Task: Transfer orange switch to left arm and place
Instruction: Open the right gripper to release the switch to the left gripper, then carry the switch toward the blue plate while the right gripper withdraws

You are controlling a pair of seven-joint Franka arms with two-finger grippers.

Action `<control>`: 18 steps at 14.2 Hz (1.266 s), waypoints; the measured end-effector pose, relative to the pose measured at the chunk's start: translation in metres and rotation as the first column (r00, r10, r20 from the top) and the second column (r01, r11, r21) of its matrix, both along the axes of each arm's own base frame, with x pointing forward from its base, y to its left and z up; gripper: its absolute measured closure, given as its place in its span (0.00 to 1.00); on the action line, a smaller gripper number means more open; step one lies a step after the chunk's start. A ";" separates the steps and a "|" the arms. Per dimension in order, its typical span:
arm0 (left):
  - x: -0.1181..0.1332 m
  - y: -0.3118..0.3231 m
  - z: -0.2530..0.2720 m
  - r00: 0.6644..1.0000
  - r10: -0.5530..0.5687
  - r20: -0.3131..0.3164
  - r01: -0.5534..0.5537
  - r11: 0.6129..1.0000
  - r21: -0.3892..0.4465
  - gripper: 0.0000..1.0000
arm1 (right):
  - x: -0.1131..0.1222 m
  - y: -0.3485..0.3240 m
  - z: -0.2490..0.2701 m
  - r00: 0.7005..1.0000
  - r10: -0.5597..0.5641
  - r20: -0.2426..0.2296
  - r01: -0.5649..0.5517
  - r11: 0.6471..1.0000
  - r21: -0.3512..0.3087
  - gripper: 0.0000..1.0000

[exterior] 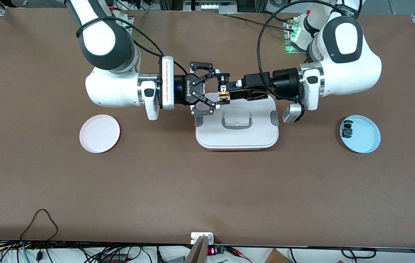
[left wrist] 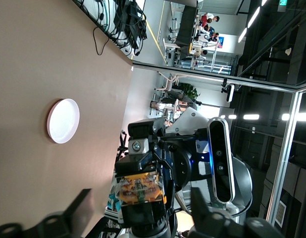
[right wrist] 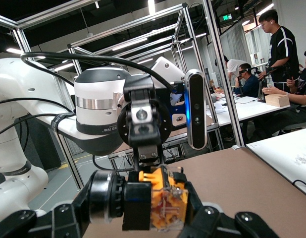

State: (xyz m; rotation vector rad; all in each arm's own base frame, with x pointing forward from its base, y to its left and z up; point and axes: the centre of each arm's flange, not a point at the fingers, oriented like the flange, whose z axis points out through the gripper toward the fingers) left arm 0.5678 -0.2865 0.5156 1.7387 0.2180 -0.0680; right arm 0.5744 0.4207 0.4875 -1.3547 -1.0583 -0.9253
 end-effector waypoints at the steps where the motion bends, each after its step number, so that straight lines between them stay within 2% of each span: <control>1: -0.001 -0.001 0.000 1.000 -0.003 0.002 0.003 1.000 0.000 0.35 | -0.001 0.002 0.000 1.000 0.003 0.000 -0.003 1.000 0.000 0.27; 3: -0.002 -0.003 -0.001 1.000 -0.005 -0.001 0.005 1.000 0.000 0.56 | -0.002 0.003 0.001 1.000 0.004 0.003 -0.004 1.000 0.003 0.27; 4: -0.002 -0.003 -0.002 1.000 -0.003 -0.003 0.003 1.000 -0.001 0.58 | -0.002 0.003 0.000 1.000 0.004 0.011 -0.004 1.000 0.003 0.27; 10: -0.001 -0.003 -0.002 1.000 -0.003 -0.003 0.003 1.000 -0.002 0.58 | -0.002 0.003 0.000 1.000 0.004 0.013 -0.004 1.000 0.003 0.27; 11: -0.001 -0.003 -0.002 1.000 -0.003 -0.001 0.003 1.000 -0.002 0.58 | -0.002 0.003 0.000 1.000 0.003 0.013 -0.003 1.000 0.004 0.23; 13: -0.001 -0.003 -0.001 1.000 -0.007 0.003 0.007 1.000 -0.003 0.58 | -0.001 0.002 0.001 1.000 -0.002 0.009 0.001 1.000 0.012 0.04; 14: -0.001 -0.002 0.000 1.000 -0.008 0.005 0.008 1.000 -0.006 0.58 | -0.001 0.002 0.003 1.000 -0.005 0.006 0.005 1.000 0.019 0.00; 18: 0.004 0.012 0.002 1.000 -0.025 0.006 0.025 1.000 -0.018 0.58 | -0.001 0.001 0.005 1.000 -0.010 0.003 0.010 1.000 0.028 0.00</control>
